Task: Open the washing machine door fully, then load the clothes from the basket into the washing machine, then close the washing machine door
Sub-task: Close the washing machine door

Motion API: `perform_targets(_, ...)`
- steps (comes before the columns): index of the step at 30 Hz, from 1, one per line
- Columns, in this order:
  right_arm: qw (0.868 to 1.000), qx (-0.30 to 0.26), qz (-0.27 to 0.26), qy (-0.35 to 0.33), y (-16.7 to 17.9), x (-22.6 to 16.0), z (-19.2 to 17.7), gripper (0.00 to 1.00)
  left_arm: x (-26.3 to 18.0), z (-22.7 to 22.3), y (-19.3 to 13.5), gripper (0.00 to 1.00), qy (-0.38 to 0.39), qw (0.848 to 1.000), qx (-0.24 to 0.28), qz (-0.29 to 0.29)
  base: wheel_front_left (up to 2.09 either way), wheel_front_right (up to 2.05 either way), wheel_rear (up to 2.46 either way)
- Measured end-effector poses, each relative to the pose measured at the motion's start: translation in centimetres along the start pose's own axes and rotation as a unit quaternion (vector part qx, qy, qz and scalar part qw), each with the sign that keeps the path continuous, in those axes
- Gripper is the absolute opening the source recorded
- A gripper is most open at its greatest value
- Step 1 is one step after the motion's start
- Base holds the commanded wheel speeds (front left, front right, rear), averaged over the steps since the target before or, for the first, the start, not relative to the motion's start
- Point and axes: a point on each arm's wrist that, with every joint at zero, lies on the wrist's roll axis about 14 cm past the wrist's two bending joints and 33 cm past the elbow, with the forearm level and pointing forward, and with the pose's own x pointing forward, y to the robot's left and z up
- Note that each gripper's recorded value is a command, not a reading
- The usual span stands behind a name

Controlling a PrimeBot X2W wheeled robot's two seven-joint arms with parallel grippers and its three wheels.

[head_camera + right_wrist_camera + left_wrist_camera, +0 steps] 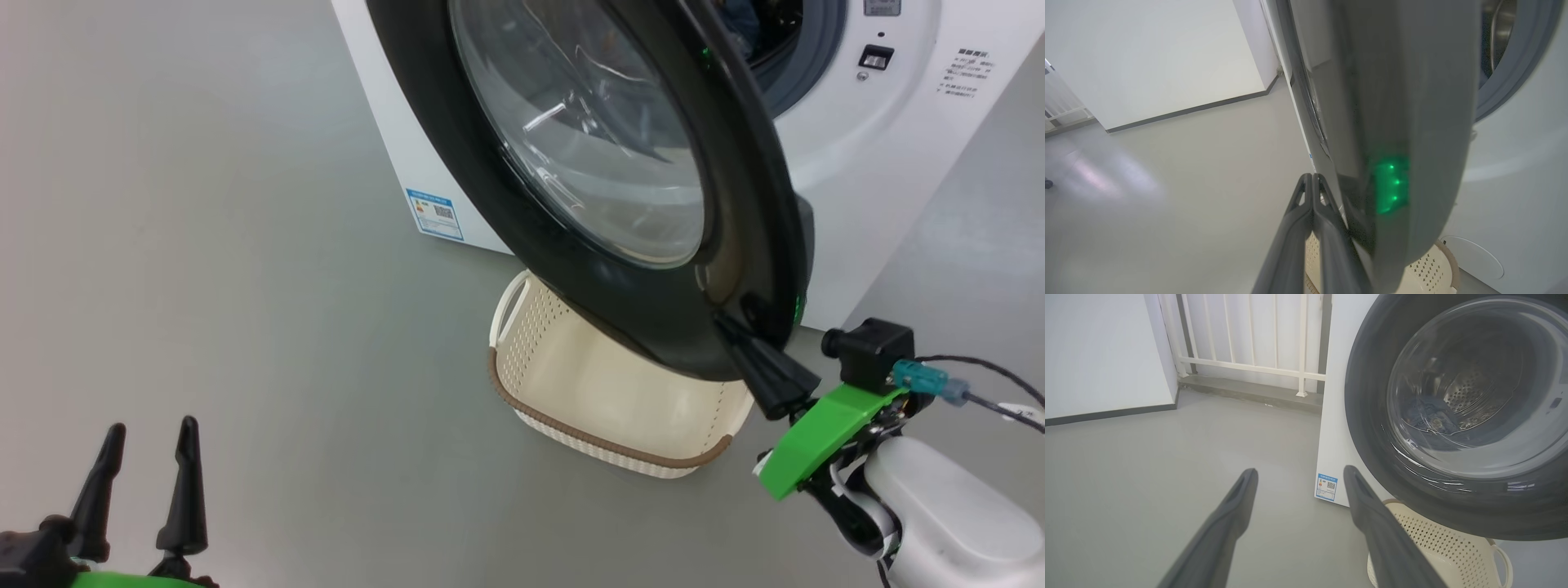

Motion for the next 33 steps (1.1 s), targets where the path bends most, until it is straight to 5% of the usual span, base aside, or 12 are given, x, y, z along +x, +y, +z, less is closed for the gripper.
perform_targets(33, 0.989, -0.043, -0.112, -0.092, -16.6, 5.9, 6.4, 0.0, 7.3, -3.9, -2.7, 1.0, 0.059, 0.998, 0.027, -0.026, 0.0, 0.0, 0.0)
